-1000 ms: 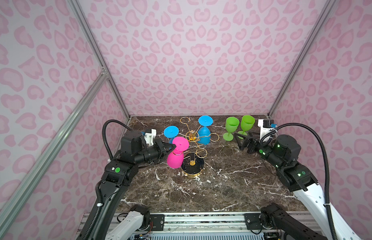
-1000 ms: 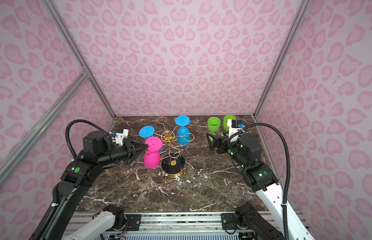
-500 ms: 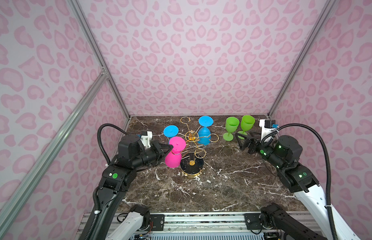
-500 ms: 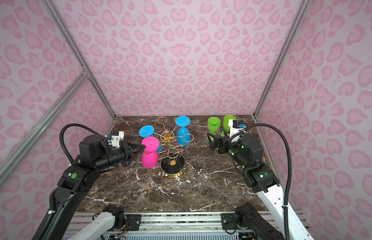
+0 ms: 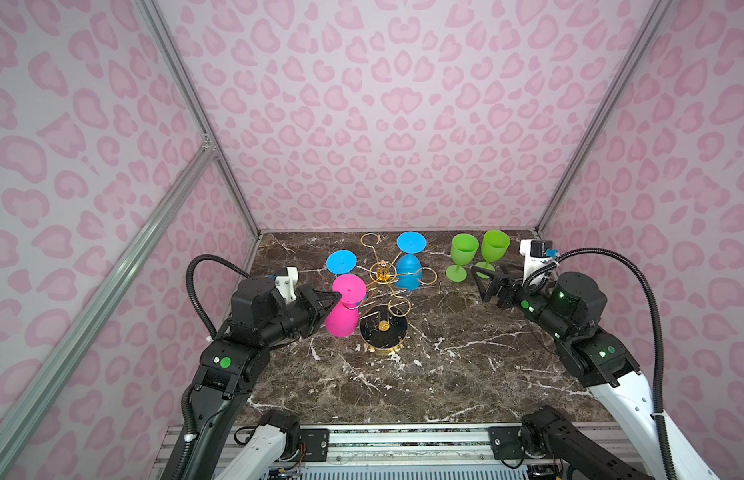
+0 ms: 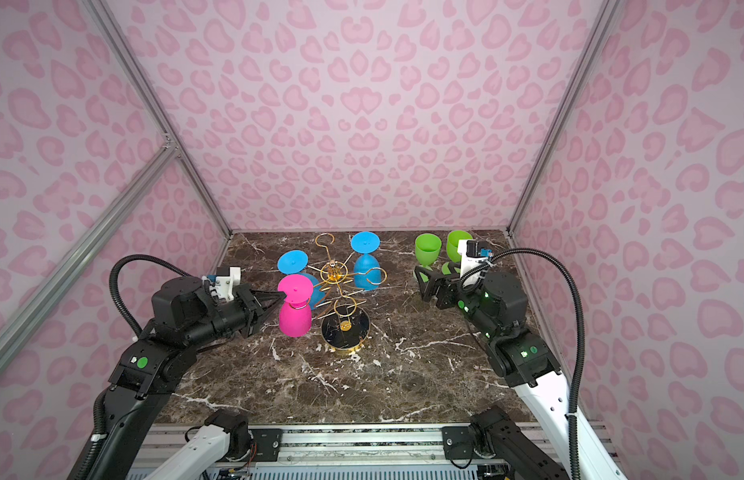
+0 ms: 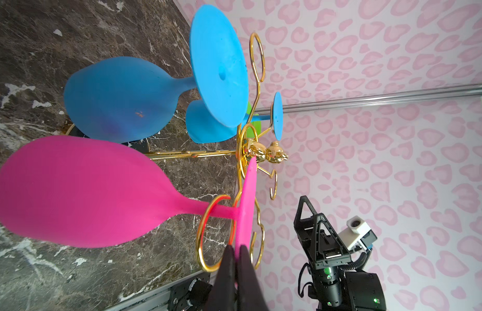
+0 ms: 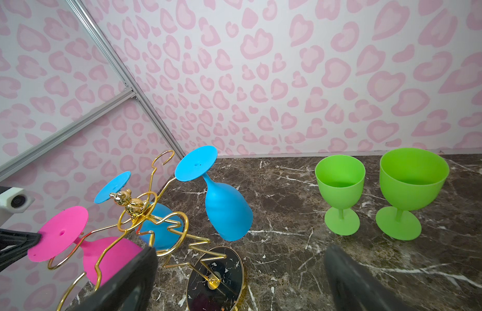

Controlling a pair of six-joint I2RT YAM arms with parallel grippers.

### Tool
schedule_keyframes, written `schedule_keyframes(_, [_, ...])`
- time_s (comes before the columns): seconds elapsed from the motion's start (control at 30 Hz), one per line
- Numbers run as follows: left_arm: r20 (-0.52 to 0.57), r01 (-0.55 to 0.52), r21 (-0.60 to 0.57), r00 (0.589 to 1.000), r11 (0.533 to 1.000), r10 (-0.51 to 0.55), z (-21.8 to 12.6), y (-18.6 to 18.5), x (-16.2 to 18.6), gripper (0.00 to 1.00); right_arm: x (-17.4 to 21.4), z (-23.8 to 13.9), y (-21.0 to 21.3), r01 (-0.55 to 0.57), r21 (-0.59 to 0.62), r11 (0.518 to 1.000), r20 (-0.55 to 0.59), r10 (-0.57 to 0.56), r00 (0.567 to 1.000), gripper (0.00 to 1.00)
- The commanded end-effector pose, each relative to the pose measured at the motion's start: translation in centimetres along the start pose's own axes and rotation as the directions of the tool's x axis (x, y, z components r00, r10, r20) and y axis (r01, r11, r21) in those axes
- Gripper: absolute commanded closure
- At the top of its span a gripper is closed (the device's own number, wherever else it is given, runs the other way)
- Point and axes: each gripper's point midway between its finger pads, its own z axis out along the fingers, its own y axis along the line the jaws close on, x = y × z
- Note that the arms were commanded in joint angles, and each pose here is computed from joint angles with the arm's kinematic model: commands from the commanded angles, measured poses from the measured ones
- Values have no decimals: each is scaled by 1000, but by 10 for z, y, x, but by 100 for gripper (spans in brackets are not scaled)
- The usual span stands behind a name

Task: Take the wine glass off the wine glass rack
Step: 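Pull the pink glass by its base off the rack hook with the left gripper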

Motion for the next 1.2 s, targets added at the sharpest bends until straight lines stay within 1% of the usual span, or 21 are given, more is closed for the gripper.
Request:
schedule_keyframes(0.0, [53,10,10,999,1000,-10,-4,0,-7,97,0,-1,-1,8,8,1000,0,-8,1000,2])
schedule_keyframes(0.43, [114,34,31,993,999,-37,-19,4,-9,97,0,0,-1,1,4,1000,1,-1,1000,2])
schedule_keyframes(0.7, [88,32,51,995,998,-36,-14,-1,-8,97,-2,-1,0,-2,0,1000,2,2,1000,2])
schedule_keyframes(0.97, [41,-7,47,999,999,5,-6,-10,-7,97,-2,-1,1,-5,-1,1000,2,5,1000,2])
schedule_keyframes(1.17, [61,-47,-4,997,999,47,-12,-11,-11,97,0,0,-1,-5,3,1000,2,5,1000,2])
